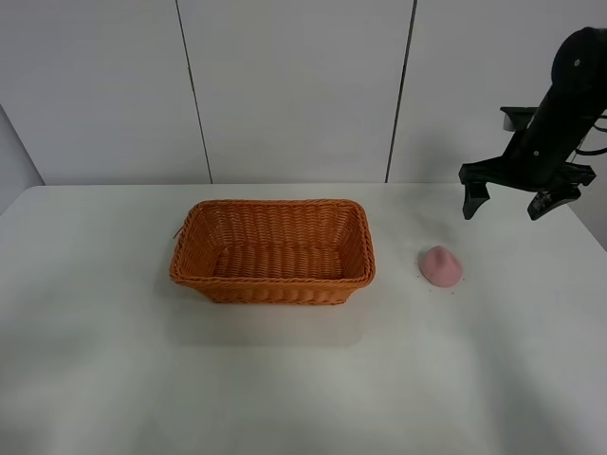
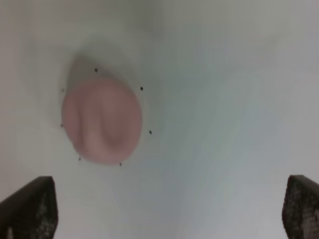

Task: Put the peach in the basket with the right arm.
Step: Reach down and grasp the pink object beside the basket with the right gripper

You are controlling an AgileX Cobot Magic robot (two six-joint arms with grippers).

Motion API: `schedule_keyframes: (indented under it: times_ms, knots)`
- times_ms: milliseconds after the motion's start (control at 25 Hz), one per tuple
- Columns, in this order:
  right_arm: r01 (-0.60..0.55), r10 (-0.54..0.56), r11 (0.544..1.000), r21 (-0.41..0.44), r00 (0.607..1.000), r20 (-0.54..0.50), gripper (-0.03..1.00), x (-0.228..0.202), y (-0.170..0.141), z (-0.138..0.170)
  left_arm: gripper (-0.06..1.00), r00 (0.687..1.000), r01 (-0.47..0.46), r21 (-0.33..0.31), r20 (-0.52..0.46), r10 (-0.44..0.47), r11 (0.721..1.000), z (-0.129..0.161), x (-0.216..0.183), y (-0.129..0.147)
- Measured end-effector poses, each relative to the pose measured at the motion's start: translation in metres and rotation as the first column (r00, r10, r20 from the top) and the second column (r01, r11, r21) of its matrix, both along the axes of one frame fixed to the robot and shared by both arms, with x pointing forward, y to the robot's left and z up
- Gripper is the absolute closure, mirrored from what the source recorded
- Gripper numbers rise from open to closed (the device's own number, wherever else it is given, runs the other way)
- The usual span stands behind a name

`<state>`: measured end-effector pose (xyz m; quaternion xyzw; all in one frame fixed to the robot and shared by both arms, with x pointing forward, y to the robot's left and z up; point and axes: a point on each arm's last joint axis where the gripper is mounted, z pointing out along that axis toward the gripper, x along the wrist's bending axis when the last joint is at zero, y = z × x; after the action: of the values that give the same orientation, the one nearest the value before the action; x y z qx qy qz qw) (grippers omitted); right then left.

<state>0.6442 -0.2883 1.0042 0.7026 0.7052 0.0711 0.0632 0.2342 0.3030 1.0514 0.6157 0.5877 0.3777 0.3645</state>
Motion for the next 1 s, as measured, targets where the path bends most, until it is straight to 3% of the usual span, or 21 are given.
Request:
schedule_keyframes:
  times_ms: [320,680,1000]
  knots:
    - [-0.108,0.108,0.994,0.011,0.994,-0.027,0.27,0.013,0.047,-0.018,-0.04,1.0,0.0,0.0,0.0,0.0,1.0,0.0,0.0,0.0]
    - [-0.061,0.061,0.998,0.005,0.997,-0.043,0.27,0.015,0.037,-0.024,-0.04,1.0,0.0,0.0,0.0,0.0,1.0,0.0,0.0,0.0]
    - [-0.058,0.059,0.998,0.007,0.99,-0.125,0.27,0.02,0.039,-0.058,-0.04,1.0,0.0,0.0,0.0,0.0,1.0,0.0,0.0,0.0]
